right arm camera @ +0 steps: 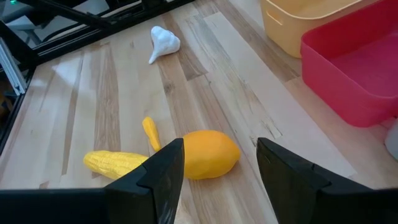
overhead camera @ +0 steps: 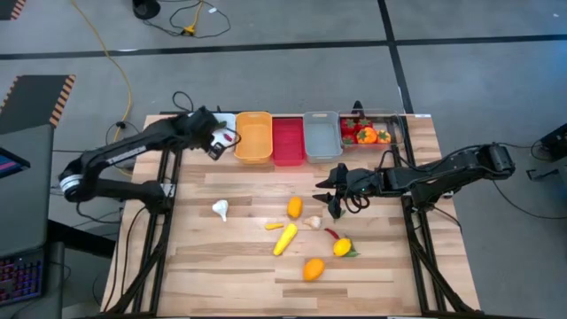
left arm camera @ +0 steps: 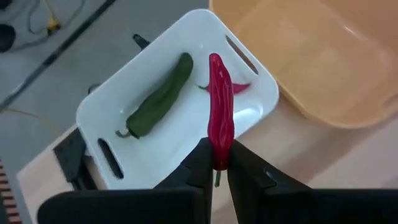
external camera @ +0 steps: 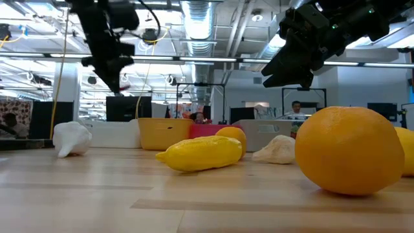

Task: Sort produce into baskets
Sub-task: Put the red chili pepper into the white bin, then put the green chili pepper into the white bin

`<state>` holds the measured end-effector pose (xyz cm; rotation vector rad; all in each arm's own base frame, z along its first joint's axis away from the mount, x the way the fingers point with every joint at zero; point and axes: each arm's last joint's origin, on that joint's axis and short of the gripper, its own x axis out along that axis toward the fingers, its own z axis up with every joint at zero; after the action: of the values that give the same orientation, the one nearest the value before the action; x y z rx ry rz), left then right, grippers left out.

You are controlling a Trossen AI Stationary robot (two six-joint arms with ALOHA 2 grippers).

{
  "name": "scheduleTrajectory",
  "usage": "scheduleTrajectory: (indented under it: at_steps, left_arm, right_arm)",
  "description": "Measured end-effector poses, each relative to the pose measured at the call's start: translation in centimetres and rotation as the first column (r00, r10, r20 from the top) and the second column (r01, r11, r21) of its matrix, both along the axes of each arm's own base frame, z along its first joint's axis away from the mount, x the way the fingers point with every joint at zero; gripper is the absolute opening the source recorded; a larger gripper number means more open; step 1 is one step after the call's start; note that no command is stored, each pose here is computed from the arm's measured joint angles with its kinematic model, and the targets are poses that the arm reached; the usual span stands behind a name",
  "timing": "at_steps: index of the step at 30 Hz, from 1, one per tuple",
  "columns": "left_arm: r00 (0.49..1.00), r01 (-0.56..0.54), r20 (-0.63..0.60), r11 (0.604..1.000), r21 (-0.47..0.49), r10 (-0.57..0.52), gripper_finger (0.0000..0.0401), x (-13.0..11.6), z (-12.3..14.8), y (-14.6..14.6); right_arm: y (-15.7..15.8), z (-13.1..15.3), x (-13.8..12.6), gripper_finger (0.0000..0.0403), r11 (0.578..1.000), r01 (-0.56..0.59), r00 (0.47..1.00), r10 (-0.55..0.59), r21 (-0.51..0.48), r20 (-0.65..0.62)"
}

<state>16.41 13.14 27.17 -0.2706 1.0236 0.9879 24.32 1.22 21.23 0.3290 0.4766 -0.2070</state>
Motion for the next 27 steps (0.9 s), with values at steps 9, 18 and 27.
scheduleTrajectory:
  at_steps: [9,18,27]
  left_arm:
    - [0.984,-0.060,-0.172,0.993,-0.105,0.041,0.0047,1.3,-4.4,3.8]
    - [0.977,-0.070,-0.206,0.992,-0.103,0.047,0.0070,2.6,-7.5,6.5]
    - [0.973,-0.044,-0.232,0.993,-0.111,0.018,0.0130,2.7,-8.1,6.9]
  right_arm:
    - [0.1,-0.1,-0.1,0.0228,1.000,-0.004,1.000,0.004,0.001,-0.010]
    - [1.5,-0.1,-0.2,0.0228,0.998,-0.063,0.998,0.063,0.003,-0.014]
    - [3.0,-1.0,-1.0,0.0228,0.990,-0.142,0.983,0.138,-0.019,-0.125]
